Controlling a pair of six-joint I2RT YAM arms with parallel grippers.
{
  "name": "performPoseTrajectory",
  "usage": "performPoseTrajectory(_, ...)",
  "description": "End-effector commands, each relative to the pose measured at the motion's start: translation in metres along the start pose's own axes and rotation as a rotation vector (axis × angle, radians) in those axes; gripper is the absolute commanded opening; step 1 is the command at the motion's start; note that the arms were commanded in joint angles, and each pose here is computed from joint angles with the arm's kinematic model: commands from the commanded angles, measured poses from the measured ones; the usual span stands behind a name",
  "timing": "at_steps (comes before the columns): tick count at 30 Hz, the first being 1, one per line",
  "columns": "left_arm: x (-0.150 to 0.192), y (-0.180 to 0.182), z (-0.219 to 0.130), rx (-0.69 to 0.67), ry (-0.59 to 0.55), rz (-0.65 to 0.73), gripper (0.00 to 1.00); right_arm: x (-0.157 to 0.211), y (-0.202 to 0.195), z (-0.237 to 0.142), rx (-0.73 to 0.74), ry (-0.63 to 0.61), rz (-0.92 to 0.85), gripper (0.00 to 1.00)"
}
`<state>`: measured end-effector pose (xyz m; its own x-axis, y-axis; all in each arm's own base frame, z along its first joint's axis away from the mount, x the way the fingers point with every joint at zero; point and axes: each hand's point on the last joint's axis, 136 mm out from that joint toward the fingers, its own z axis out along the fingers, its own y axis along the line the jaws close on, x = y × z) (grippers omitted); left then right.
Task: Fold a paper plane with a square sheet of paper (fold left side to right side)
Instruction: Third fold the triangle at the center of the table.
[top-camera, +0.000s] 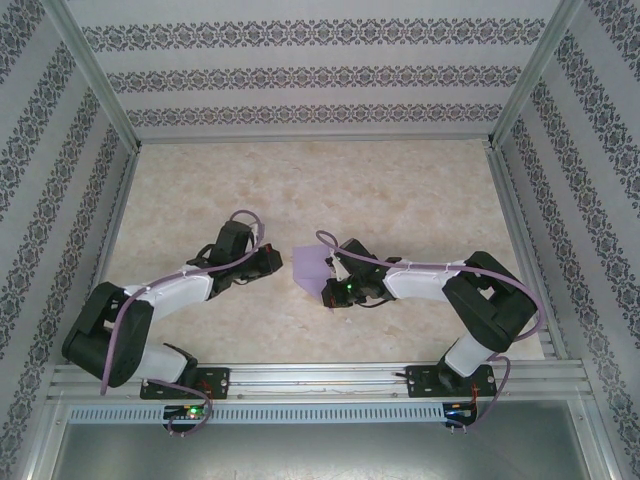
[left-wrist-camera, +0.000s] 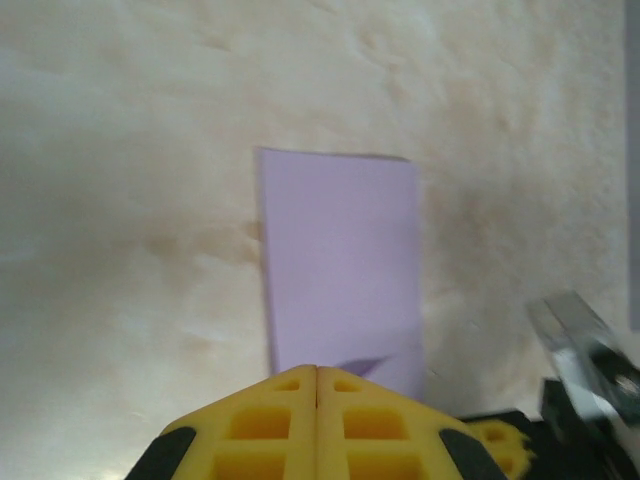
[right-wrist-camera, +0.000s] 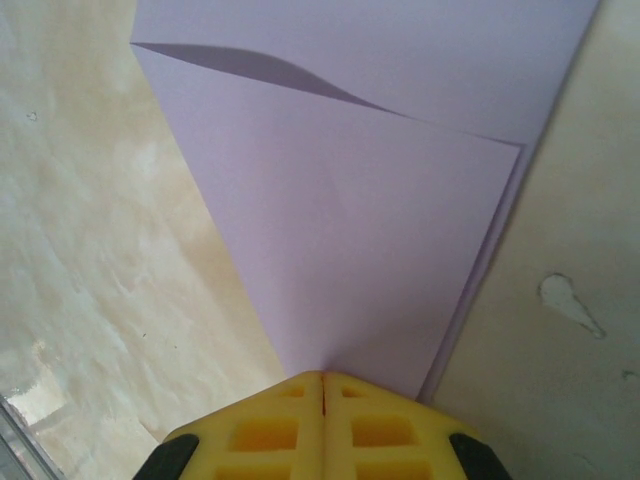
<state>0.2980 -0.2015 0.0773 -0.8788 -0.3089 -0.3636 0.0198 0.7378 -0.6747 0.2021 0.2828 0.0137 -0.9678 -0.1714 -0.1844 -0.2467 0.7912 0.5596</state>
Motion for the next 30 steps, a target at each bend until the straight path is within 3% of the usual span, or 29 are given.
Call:
performPoseTrajectory(1, 0.026, -0.020, 0.007, 0.087, 0.081, 0.035, 0.00, 0.033, -0.036, 0.006, 0.111, 0.097, 0.081, 0.00)
performPoseTrajectory(6, 0.042, -0.043, 0.029, 0.134, 0.150, 0.087, 0.00, 0.032, -0.036, 0.007, 0.109, 0.092, 0.085, 0.00)
performPoseTrajectory(12, 0.047, -0.043, 0.054, 0.110, 0.192, 0.098, 0.00, 0.032, -0.037, 0.007, 0.109, 0.092, 0.090, 0.00)
performPoseTrajectory(22, 0.066, -0.002, 0.068, -0.017, 0.234, 0.074, 0.00, 0.024, -0.026, 0.004, 0.065, 0.074, 0.085, 0.00)
performPoseTrajectory(30, 0.076, 0.027, 0.067, -0.132, 0.250, 0.076, 0.00, -0.005, 0.014, -0.013, -0.050, 0.003, 0.050, 0.00)
